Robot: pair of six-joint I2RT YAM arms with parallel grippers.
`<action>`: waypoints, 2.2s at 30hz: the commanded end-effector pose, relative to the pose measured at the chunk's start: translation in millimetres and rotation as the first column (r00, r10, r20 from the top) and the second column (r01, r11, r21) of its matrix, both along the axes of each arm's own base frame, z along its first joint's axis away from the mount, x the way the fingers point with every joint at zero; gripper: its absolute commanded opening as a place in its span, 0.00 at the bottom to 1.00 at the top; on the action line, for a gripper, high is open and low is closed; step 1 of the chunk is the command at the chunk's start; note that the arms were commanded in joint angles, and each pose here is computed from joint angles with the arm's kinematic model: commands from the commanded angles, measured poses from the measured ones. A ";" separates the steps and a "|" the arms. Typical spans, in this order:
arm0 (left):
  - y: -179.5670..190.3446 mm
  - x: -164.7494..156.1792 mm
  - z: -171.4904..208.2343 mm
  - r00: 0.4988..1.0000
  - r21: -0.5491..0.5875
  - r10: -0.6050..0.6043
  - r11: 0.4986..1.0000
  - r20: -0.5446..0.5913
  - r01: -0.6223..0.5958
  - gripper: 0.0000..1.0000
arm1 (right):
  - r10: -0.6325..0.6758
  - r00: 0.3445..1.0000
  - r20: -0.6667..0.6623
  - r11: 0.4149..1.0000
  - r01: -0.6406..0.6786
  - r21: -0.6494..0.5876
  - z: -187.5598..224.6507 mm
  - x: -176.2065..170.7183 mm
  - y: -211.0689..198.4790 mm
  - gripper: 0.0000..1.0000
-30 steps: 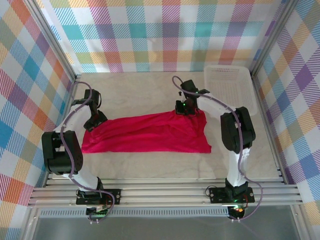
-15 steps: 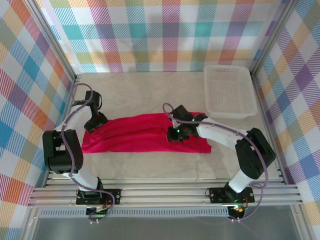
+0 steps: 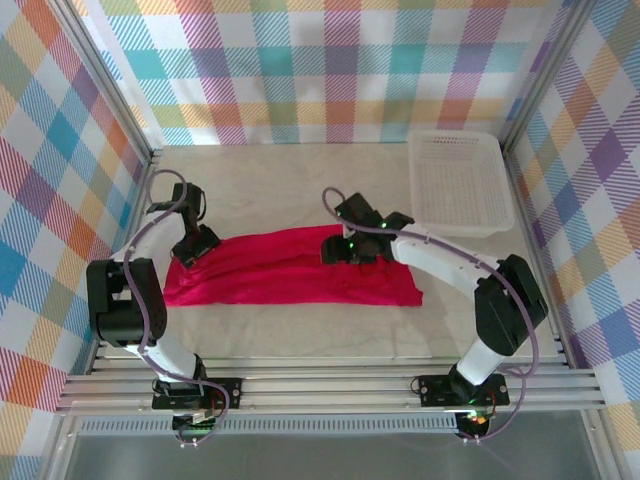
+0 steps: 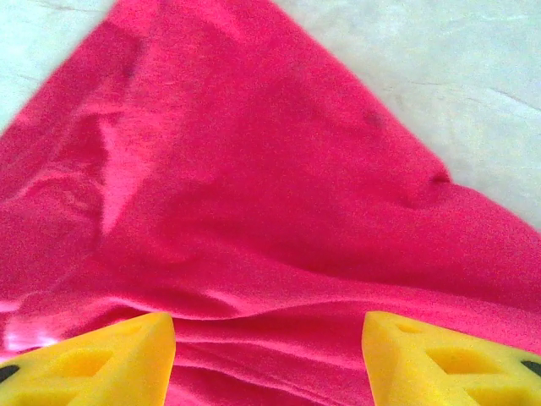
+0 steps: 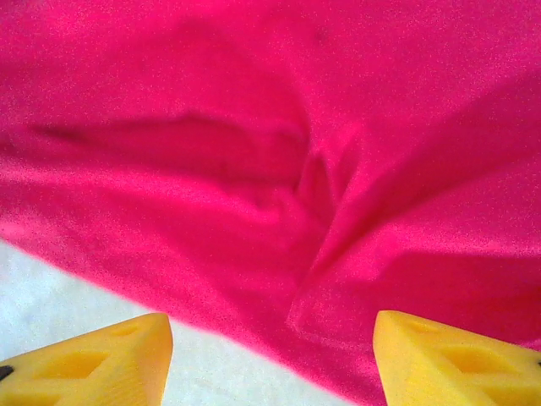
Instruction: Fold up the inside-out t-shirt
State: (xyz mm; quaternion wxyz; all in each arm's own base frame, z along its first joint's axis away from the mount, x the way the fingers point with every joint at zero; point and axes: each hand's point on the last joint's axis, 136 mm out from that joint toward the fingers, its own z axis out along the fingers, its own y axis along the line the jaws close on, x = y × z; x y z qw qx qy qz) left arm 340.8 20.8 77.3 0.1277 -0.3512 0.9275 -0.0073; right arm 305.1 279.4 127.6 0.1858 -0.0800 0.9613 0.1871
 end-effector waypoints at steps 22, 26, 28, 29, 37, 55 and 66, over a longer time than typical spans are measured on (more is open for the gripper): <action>59.2 16.6 -73.1 0.974 -0.070 0.176 0.980 -0.144 -0.188 0.58 | -0.182 0.966 -0.182 0.978 0.159 -0.132 -65.1 33.9 -111.2 0.84; 46.3 29.0 -31.0 0.991 -0.019 0.112 0.993 -0.066 -0.114 0.61 | -0.193 0.965 -0.176 0.978 0.176 -0.112 -56.4 28.5 -120.1 0.89; 38.9 32.6 -9.5 0.997 0.009 0.069 0.998 -0.034 -0.068 0.62 | -0.182 0.961 -0.207 0.981 0.164 -0.100 -63.7 28.5 -117.7 0.89; 36.1 32.7 -2.9 0.998 0.016 0.053 0.998 -0.026 -0.053 0.62 | -0.167 0.961 -0.220 0.985 0.152 -0.084 -66.1 29.3 -113.2 0.87; 29.6 23.2 18.9 0.999 0.005 0.035 0.999 0.019 -0.036 0.62 | -0.143 0.950 -0.278 0.990 0.136 -0.047 -87.4 35.9 -94.1 0.78; 21.0 19.0 16.9 0.999 -0.043 0.033 0.999 0.028 -0.032 0.59 | -0.148 0.939 -0.311 0.986 0.117 -0.115 -113.3 19.2 -59.0 0.33; -31.2 22.5 10.9 0.997 -0.122 -0.018 0.992 0.070 0.026 0.58 | -0.143 0.959 -0.244 0.984 0.113 -0.136 -76.8 4.3 -111.6 0.00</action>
